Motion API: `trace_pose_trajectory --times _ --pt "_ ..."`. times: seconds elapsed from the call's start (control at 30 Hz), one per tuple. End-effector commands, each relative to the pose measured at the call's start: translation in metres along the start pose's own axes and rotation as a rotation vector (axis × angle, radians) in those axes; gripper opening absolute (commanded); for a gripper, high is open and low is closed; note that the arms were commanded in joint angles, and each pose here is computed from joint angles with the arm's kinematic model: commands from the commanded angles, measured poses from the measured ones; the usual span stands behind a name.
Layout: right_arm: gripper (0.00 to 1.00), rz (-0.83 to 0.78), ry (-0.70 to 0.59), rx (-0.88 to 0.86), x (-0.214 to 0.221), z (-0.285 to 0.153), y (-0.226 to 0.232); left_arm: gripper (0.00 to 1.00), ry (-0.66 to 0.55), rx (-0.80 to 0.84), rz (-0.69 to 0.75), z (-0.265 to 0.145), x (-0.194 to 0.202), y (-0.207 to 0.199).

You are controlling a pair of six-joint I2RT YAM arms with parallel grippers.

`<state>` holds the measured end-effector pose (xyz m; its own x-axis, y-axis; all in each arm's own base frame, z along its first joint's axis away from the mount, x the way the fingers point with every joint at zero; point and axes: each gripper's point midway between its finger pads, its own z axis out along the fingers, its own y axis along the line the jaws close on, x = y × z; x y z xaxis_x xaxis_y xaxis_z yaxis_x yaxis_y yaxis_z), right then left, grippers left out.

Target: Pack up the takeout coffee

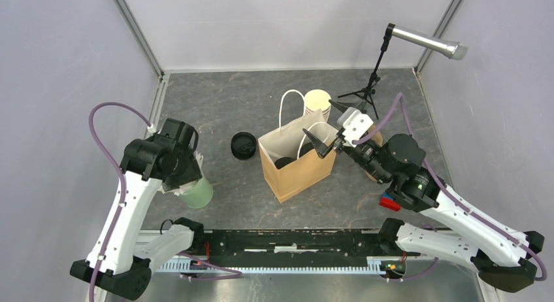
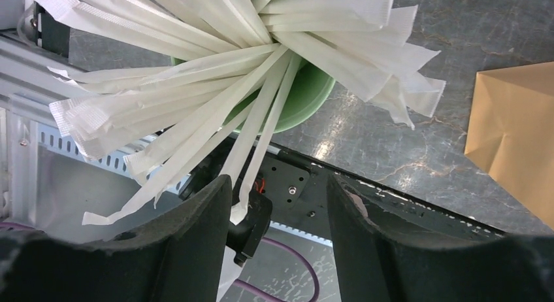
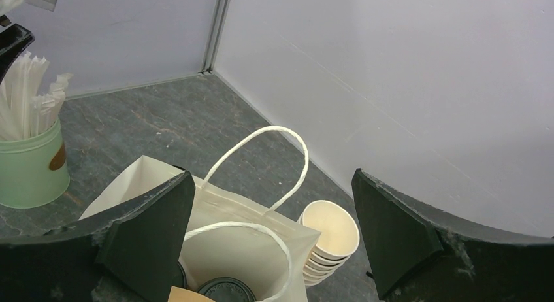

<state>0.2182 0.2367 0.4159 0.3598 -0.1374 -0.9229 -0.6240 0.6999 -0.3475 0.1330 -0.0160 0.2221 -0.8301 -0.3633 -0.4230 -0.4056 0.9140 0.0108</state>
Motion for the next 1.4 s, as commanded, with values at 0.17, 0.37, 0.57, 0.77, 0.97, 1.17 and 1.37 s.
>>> trace_pose_trajectory --times 0.17,0.37,0.57,0.77,0.97,1.17,1.37 --pt "0.97 0.013 -0.016 0.030 -0.006 0.000 -0.007 0.56 0.040 -0.115 0.064 0.007 0.015 0.028" --pt "0.97 0.010 -0.016 0.028 -0.007 0.001 -0.007 0.46 0.025 -0.134 0.089 0.007 0.014 0.033" --pt "0.97 0.008 -0.015 0.026 -0.007 0.003 -0.006 0.43 0.033 -0.128 0.094 0.008 0.015 0.032" --pt "0.97 0.004 0.009 0.019 -0.001 0.001 -0.005 0.42 0.072 -0.117 0.088 0.013 0.025 0.030" --pt "0.97 0.016 0.017 0.020 0.004 -0.002 -0.003 0.11 0.046 -0.119 0.087 0.009 0.020 0.031" --pt "0.97 0.016 0.016 0.023 0.003 -0.002 -0.004 0.02 -0.014 -0.073 0.082 -0.007 0.001 0.023" --pt "0.97 0.004 0.019 0.017 0.000 0.001 -0.004 0.02 -0.063 -0.039 0.092 -0.022 -0.017 0.016"
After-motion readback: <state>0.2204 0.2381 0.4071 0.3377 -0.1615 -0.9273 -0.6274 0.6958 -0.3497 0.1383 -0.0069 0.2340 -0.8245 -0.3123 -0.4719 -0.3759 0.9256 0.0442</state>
